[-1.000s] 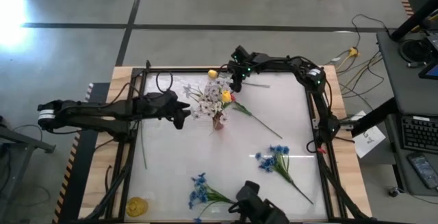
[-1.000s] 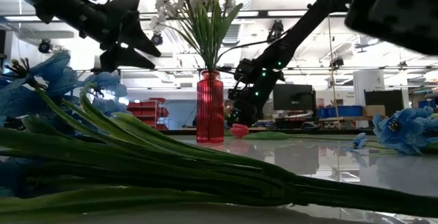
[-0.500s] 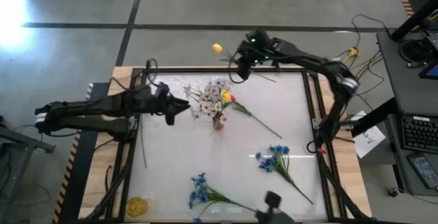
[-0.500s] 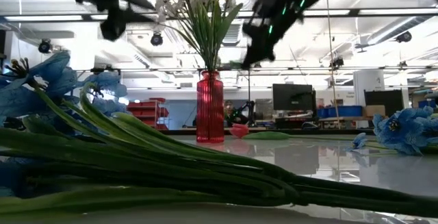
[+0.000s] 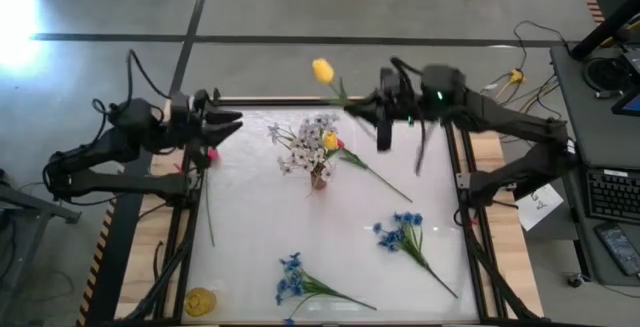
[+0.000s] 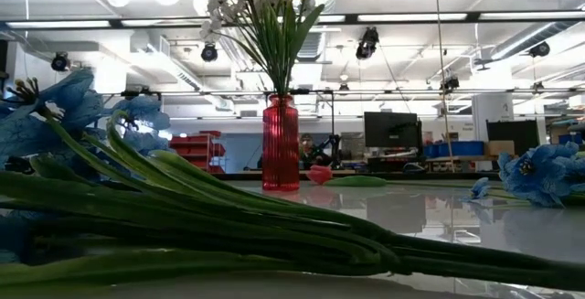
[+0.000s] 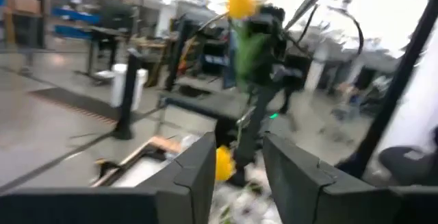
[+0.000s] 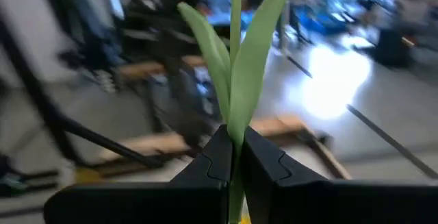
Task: Sort flowers into vase by color
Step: Put the yellow tulip into the red flower vase
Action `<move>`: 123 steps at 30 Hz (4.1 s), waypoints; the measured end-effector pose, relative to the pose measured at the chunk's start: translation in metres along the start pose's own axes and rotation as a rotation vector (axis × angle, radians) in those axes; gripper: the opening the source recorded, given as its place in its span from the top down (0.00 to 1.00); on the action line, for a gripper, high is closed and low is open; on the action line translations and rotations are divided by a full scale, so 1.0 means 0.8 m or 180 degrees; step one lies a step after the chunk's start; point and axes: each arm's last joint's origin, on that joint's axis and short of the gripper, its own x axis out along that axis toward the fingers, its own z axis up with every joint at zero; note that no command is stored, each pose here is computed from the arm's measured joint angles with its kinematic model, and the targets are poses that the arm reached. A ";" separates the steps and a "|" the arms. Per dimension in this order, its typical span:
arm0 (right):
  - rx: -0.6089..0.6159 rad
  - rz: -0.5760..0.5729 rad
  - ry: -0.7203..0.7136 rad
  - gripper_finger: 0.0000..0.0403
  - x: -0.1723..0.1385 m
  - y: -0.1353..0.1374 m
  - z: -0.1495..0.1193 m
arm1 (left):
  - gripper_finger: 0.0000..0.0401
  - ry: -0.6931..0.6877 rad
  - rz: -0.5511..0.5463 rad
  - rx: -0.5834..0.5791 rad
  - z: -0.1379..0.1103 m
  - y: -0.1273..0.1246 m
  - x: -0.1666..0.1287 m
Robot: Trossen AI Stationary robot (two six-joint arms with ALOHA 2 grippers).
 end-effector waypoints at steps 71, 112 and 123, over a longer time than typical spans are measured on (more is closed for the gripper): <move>-0.0117 0.0080 -0.1199 0.26 0.056 0.156 0.017 | 1.00 0.0582 -0.0862 0.1339 0.089 -0.059 0.052; -0.0097 -0.0772 -0.1349 0.27 0.006 0.153 0.044 | 1.00 -0.0009 -0.0572 0.1493 -0.131 0.003 0.052; -0.0159 -0.0878 -0.1062 0.27 0.009 0.151 0.034 | 1.00 0.0131 -0.0480 0.1494 -0.117 0.002 0.081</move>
